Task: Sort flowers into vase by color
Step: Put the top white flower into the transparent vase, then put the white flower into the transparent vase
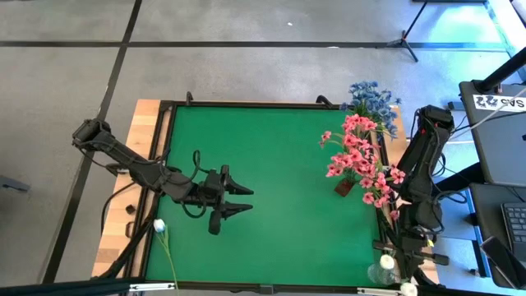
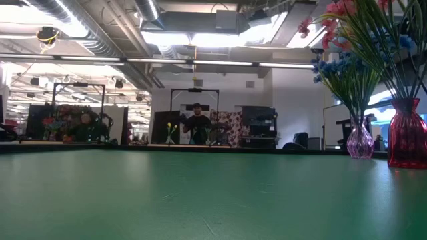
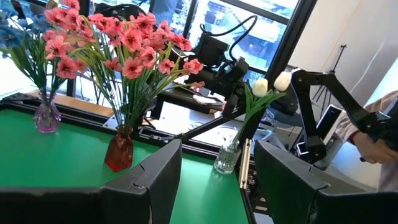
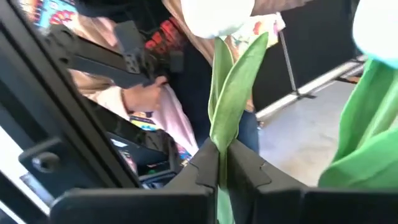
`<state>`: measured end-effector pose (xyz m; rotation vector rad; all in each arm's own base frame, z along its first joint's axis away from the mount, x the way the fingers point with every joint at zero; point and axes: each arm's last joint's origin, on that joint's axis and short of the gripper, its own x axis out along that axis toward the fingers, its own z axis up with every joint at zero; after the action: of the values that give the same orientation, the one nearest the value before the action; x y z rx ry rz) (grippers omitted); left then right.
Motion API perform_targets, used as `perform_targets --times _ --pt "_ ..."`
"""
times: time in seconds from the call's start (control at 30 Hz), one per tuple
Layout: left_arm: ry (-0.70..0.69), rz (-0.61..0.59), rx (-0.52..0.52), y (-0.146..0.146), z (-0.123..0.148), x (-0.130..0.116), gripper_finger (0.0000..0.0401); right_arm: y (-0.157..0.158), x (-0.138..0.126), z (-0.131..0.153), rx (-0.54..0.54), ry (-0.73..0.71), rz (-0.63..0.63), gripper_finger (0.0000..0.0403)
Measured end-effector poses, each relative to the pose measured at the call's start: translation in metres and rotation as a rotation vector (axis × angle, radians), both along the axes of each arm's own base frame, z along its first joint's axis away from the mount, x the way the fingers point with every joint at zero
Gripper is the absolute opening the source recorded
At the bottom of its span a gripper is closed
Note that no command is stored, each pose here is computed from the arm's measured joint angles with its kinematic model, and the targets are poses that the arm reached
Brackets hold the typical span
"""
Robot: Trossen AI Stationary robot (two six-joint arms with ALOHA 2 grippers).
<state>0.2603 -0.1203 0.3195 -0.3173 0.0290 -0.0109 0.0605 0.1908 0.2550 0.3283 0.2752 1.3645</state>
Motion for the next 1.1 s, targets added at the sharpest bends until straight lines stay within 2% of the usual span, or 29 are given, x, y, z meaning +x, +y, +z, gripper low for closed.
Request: perform_targets --times 0.13,0.47,0.7,0.9,1.1 --pt "0.003 0.002 0.002 0.001 0.000 0.000 0.0197 -0.003 0.000 -0.002 -0.037 0.005 -0.038 0.0037" --pt "0.016 0.035 0.007 0.009 -0.002 0.004 0.0197 -0.015 -0.003 -0.003 -0.093 0.059 -0.064 0.0161" --pt "0.016 0.077 -0.001 0.020 -0.002 0.008 0.0197 -0.033 -0.008 -0.002 -0.134 0.142 -0.103 0.0181" --pt "0.013 0.120 -0.113 0.031 -0.002 0.012 0.0197 -0.046 -0.012 0.000 -0.140 0.219 -0.120 0.0181" --pt "0.003 0.137 -0.332 0.034 -0.002 0.013 0.0197 -0.055 -0.016 0.005 -0.159 0.303 -0.124 0.0182"
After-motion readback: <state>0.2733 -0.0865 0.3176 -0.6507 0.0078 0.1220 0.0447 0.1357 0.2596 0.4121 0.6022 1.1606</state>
